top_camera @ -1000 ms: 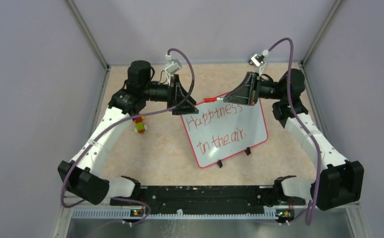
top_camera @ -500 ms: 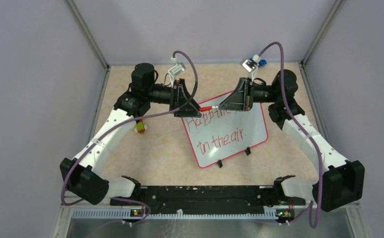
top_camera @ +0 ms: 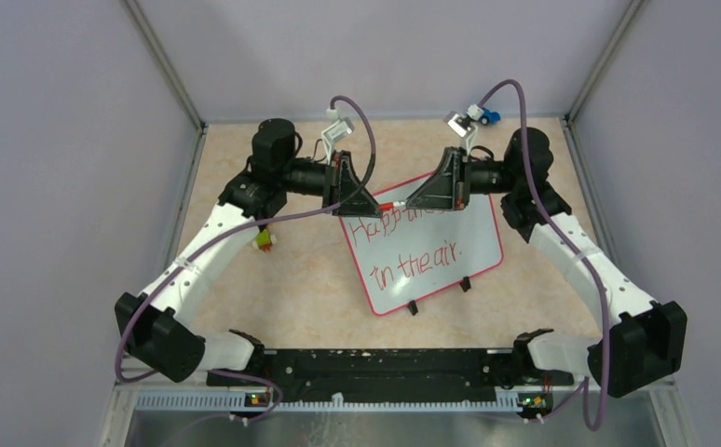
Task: Write a sentence on the whiteboard
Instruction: Pass from the right arm to the left
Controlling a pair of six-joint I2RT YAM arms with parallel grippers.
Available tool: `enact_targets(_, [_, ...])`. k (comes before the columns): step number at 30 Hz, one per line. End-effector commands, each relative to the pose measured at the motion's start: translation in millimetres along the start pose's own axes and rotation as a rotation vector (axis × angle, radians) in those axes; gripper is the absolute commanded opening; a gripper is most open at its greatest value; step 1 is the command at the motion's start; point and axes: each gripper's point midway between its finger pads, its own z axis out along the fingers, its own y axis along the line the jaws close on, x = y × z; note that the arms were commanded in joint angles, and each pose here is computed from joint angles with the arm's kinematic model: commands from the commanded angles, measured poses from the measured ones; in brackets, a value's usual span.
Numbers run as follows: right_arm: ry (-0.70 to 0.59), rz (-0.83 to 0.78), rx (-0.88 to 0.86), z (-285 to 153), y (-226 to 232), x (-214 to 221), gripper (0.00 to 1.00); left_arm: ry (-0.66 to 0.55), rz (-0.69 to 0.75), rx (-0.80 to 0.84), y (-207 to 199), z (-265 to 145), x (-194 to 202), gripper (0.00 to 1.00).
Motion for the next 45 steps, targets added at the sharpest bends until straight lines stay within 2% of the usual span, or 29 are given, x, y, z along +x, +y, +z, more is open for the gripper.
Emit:
enact_targets(1, [-0.017, -0.081, -0.006, 3.5, 10.7, -14.5, 0.0, 0.003, 0.045, 0.042, -7.7, 6.0, -4.8, 0.23])
enact_targets(8, [0.019, -0.076, 0.011, 12.0, 4.4, -4.6, 0.0, -0.003, 0.043, 0.055, -8.8, 9.1, -11.0, 0.0])
enact_targets(24, [0.076, -0.068, -0.004, 29.9, 2.6, 8.2, 0.0, 0.001, 0.114, 0.096, -15.9, 20.1, -23.7, 0.0])
enact_targets(26, [0.08, -0.077, 0.03, 24.9, -2.5, 8.9, 0.0, 0.003, 0.156, 0.043, -9.8, 14.6, -24.5, 0.11])
enact_targets(29, [0.059, -0.07, 0.08, 9.5, -15.2, 7.8, 0.0, 0.016, 0.245, -0.049, -0.9, 1.9, -27.3, 0.2])
enact_targets(33, [0.04, -0.068, 0.131, -9.9, -25.0, 13.7, 0.0, 0.113, 0.383, -0.232, 14.0, -18.7, -23.7, 0.32])
enact_targets(35, [0.055, -0.063, 0.153, -12.2, -27.6, 19.7, 0.0, 0.144, 0.454, -0.311, 20.9, -27.8, -24.9, 0.42])
enact_targets(38, [0.059, -0.049, 0.16, -13.0, -30.3, 24.6, 0.0, 0.208, 0.545, -0.352, 17.4, -27.5, -20.0, 0.56])
enact_targets(42, [0.083, -0.048, 0.139, -5.1, -25.0, 30.7, 0.0, 0.361, 0.583, -0.377, 20.6, -4.0, 2.9, 0.62])
enact_targets(45, [0.11, -0.06, 0.126, 2.2, -19.8, 37.2, 0.0, 0.419, 0.589, -0.372, 22.7, 10.1, 14.7, 0.63])
